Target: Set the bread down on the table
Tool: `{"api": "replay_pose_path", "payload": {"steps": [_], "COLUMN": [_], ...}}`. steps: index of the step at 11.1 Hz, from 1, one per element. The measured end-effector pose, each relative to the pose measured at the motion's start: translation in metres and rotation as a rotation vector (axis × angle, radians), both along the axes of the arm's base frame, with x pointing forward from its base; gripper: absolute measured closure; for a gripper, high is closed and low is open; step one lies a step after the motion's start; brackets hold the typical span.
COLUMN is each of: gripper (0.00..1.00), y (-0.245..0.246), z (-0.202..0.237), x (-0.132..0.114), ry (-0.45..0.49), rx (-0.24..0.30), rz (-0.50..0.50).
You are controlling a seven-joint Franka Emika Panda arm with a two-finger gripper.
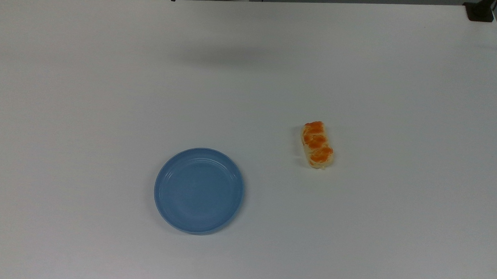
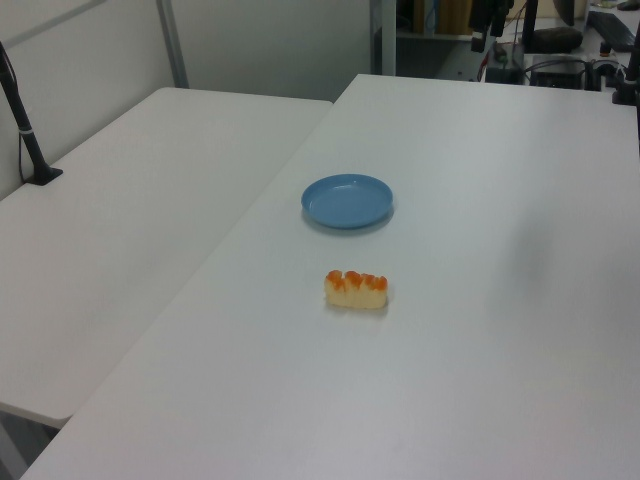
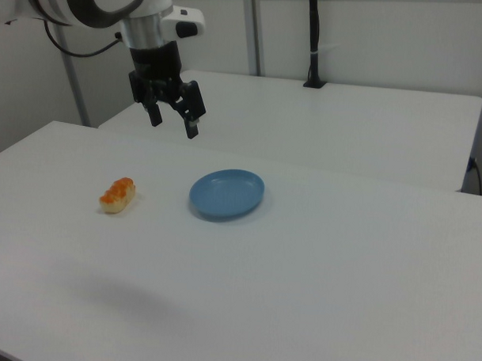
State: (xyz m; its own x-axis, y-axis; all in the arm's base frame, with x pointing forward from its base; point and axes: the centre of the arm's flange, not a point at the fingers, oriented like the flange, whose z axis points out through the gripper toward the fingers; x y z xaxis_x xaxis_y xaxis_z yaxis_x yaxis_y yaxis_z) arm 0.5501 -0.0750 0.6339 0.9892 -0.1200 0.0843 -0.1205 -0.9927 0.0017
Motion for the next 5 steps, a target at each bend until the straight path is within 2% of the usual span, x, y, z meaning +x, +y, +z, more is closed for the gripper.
{"api": "replay_pose_path", "payload": {"steps": [5], "gripper": [0.0], "y": [-0.0113], "z": [0.0013], "x": [-0.0024], "ry": [-0.002], "rx": [-0.002], "rz": [0.002]}}
